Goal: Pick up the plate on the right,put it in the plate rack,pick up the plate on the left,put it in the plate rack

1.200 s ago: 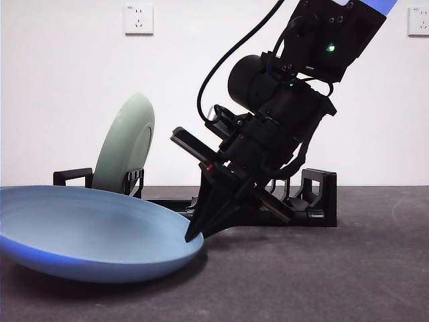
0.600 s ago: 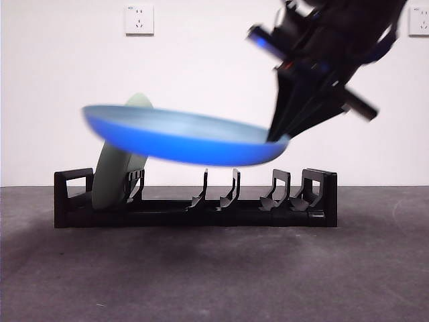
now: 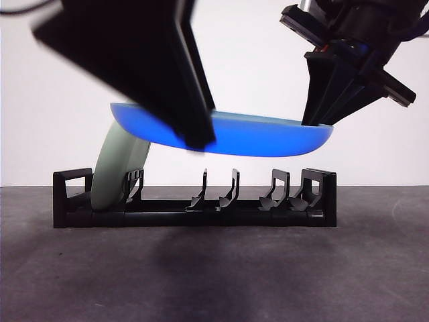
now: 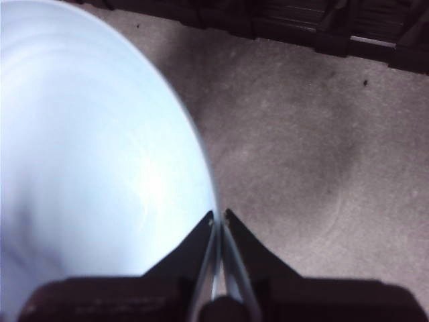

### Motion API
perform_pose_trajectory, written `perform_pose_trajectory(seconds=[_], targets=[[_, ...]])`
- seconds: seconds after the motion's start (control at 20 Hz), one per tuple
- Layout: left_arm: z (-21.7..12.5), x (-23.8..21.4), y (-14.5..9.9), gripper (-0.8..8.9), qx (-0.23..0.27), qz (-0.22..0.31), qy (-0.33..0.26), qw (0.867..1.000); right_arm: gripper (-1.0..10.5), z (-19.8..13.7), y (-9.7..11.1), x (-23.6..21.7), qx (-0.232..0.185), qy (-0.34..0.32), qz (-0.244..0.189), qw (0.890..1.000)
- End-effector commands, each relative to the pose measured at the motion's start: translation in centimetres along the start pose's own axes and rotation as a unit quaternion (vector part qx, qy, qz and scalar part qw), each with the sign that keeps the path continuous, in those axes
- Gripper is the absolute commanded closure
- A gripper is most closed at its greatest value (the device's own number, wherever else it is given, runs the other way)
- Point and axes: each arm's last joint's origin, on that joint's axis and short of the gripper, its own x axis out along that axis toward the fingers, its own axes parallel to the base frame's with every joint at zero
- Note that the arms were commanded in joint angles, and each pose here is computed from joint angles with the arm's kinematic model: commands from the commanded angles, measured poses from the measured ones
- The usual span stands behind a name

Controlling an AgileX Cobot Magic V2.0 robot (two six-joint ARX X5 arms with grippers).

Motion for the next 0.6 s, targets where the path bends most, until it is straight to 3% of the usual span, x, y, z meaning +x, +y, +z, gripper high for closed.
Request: perform_pose_trajectory(seconds=[0.05,0.15,0.25,0.35,0.6], targets=[[-0.03,1.38,-0.30,4.72,0.018,0.005,0.021,1.000,9.5,-0.06,0.02,-0.02,-0.009,0.004,0.003,1.000],[0.19,1.61,-0.05,5.26,0.014,0.022,0.016,1.000,9.5,-0.09,-0.09,-0.05,-0.010,0.006,0.001,1.000],[0.59,1.60,0.13,7.00,0.010,0.030,-0.005,0.999,9.5,-0.09,-0.11,-0.06,-0.009,0.006,0.001,1.000],[0.70,1.60,0.17,7.97,0.019,0.031,-0.012,0.999,9.5,-0.08,-0.15,-0.07,-0.009,0.006,0.001,1.000],[0.80,1.60,-0.03,8.26,0.029,-0.004,-0.030,0.999,9.5,-0.01,-0.47,-0.18,-0.008,0.004,-0.001,1.000]])
